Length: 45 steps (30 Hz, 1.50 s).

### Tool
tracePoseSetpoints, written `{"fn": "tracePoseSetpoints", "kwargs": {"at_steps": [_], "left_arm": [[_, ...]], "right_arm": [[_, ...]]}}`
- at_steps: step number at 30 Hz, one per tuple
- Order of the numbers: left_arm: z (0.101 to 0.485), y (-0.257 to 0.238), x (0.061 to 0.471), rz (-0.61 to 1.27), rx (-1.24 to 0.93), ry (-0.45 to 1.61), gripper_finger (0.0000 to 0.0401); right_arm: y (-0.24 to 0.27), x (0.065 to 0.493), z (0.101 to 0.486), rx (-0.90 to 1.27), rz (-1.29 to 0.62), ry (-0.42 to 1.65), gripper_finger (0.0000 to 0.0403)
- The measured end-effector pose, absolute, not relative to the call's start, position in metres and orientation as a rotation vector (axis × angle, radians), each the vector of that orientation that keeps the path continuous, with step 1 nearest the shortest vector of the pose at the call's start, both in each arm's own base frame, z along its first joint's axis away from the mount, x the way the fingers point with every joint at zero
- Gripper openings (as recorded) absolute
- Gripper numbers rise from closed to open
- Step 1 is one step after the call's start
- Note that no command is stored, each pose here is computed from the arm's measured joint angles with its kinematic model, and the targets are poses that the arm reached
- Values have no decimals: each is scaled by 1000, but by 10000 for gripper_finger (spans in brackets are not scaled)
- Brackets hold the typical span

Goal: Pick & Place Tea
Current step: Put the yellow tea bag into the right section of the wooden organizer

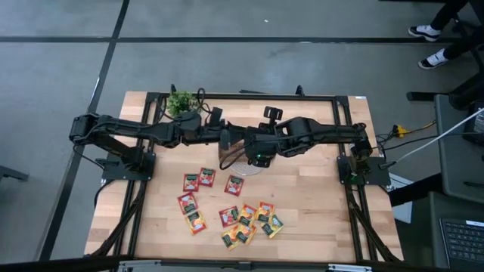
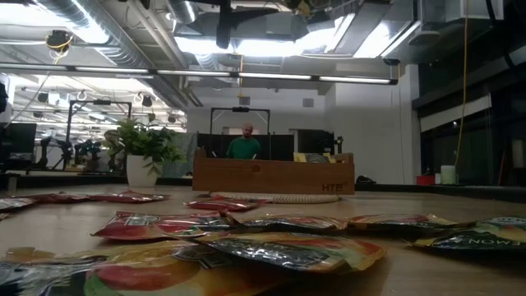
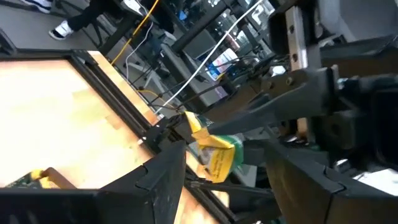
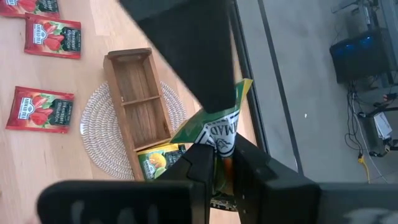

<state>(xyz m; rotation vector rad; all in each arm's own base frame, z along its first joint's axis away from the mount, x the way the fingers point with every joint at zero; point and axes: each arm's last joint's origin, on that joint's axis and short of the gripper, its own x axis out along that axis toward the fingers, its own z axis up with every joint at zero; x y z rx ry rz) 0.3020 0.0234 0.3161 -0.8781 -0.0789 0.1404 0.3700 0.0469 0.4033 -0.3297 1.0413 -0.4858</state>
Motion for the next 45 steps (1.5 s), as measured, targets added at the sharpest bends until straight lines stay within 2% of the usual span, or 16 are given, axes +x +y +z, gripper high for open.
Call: {"fn": "tracePoseSetpoints", "kwargs": {"at_steps": [15, 28, 33, 37, 45], "left_arm": [[316, 23, 302, 134, -904, -77, 150], [316, 24, 302, 116, -902, -69, 21], [316, 24, 302, 108, -902, -64, 13], [316, 24, 302, 97, -902, -57, 18], [316, 23, 302, 87, -880, -55, 14]], "right_arm": [[48, 373, 404, -315, -481, 1013, 48], [48, 375, 405, -324, -466, 992, 49], [50, 375, 405, -332, -455, 995, 52], [51, 372, 407, -294, -421, 1002, 81], [56, 344, 433, -58, -395, 934, 192]]}}
